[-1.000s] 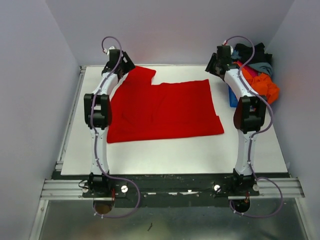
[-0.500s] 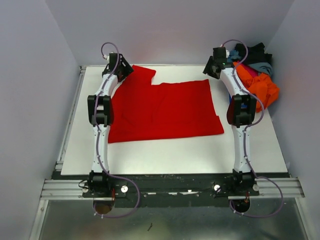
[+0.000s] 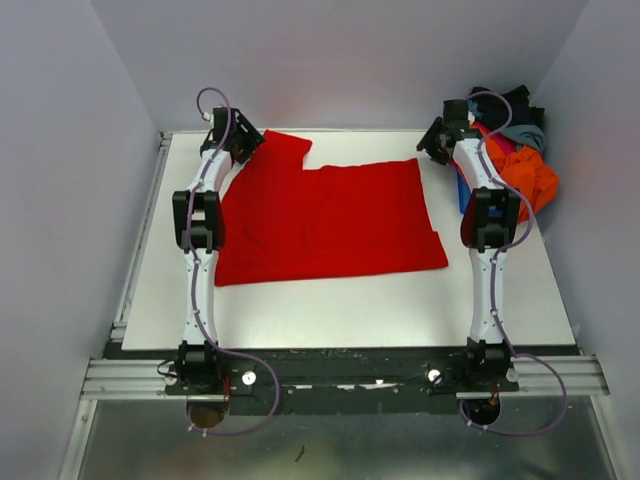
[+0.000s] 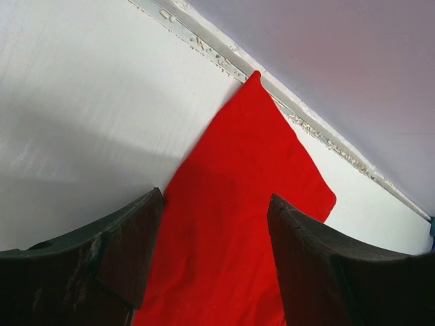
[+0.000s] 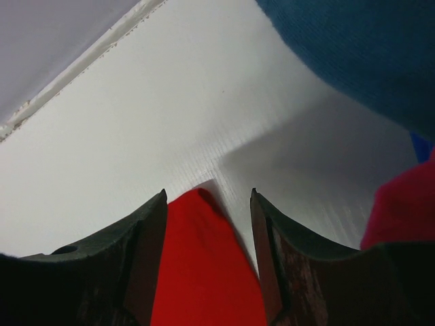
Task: Fold and stack the t-shirts
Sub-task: Grap the side of the flattened tshirt furthest away from the robot with both arms
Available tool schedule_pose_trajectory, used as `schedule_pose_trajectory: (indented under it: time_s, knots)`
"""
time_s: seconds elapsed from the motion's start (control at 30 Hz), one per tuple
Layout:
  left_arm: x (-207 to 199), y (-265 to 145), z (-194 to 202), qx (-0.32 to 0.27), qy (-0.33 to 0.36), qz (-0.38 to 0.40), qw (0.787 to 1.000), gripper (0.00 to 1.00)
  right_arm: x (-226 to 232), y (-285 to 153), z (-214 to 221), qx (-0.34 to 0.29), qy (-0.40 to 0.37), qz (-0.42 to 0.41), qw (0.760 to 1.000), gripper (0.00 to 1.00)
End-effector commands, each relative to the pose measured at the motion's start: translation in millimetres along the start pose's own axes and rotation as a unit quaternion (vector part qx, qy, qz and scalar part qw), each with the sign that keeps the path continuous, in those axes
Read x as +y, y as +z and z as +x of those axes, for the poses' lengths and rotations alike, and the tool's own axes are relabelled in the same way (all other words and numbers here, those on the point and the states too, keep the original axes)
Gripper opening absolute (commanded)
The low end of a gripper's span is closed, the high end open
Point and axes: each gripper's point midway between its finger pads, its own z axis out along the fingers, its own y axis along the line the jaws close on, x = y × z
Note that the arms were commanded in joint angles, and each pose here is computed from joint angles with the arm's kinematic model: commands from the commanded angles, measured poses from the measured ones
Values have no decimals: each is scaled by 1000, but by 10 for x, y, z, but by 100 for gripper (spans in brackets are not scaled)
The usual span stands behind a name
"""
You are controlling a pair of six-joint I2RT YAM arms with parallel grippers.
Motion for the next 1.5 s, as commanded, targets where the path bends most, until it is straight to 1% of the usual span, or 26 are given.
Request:
schedule_pose_trajectory:
  time_s: [0.0, 0.17, 0.3, 0.37, 0.43, 0.47, 0.53, 0.6, 0.67, 0.7, 0.73, 0.77, 0.83, 0.87, 0.93, 1.0, 1.03, 1.07, 1.1, 1.13, 1.27, 1.33, 1.47]
  knots:
    - [196, 88, 319, 49, -15, -15, 999, 76, 56, 15, 160, 35, 22, -11, 999, 58]
    - [243, 77, 378, 56, -19, -21, 998, 75, 114, 68, 283, 60, 34, -31, 997, 54]
    - [219, 15, 377, 54, -17, -15, 998, 75, 59, 81, 391, 70, 45, -13, 996, 56]
    - [186, -36, 355, 49, -8, -7, 999, 75, 80, -10, 345, 56, 40, -14, 998, 58]
    - [159, -100, 297, 40, 9, -7, 999, 75, 129, -132, 261, 23, 19, -14, 999, 61]
    - [158, -132, 255, 33, 18, -11, 999, 77, 106, -205, 179, 1, 7, 0, 1000, 63]
    - [113, -213, 136, 17, 40, -17, 999, 79, 186, -382, 1, -37, -19, 4, 999, 63]
    - [34, -326, -26, -6, 62, -20, 998, 81, 302, -583, -128, -67, -43, -2, 997, 64]
    - [-118, -530, -287, -47, 87, -20, 995, 84, 380, -826, -249, -98, -65, -7, 993, 64]
    - [-106, -575, -345, -62, 99, -26, 993, 86, 406, -910, -247, -107, -78, -8, 991, 64]
    - [-169, -711, -433, -78, 106, -25, 991, 88, 449, -1033, -265, -117, -88, -11, 989, 65]
    - [-92, -773, -421, -83, 113, -39, 989, 89, 435, -1107, -209, -118, -96, -7, 988, 66]
    - [-95, -1004, -464, -96, 119, -50, 987, 90, 414, -1299, -47, -110, -92, -12, 990, 66]
    - [-149, -1128, -503, -105, 119, -45, 986, 90, 350, -1358, 110, -95, -82, -12, 992, 65]
    - [49, -1405, -323, -98, 110, -71, 987, 90, 246, -1534, 378, -82, -59, -18, 995, 63]
    - [247, -1723, -107, -91, 88, -93, 988, 88, 96, -1741, 605, -87, -38, -6, 995, 56]
    - [407, -1873, 74, -83, 74, -106, 988, 88, 4, -1799, 751, -85, -32, 3, 996, 54]
    - [467, -2053, 180, -88, 59, -107, 989, 88, -76, -1885, 816, -93, -25, 16, 995, 55]
    - [545, -2218, 321, -91, 45, -104, 989, 89, -164, -1933, 942, -87, -12, 28, 996, 55]
    - [602, -2350, 414, -94, 35, -103, 990, 90, -281, -1992, 1036, -80, 4, 47, 996, 53]
    - [1004, -2938, 754, -89, 24, -166, 982, 91, -685, -2144, 1479, -30, 44, 112, 992, 53]
    - [1130, -3183, 890, -94, 13, -177, 980, 91, -791, -2230, 1657, -15, 53, 113, 992, 53]
    - [1224, -3544, 1116, -98, -1, -163, 982, 90, -974, -2363, 1968, 3, 78, 101, 992, 55]
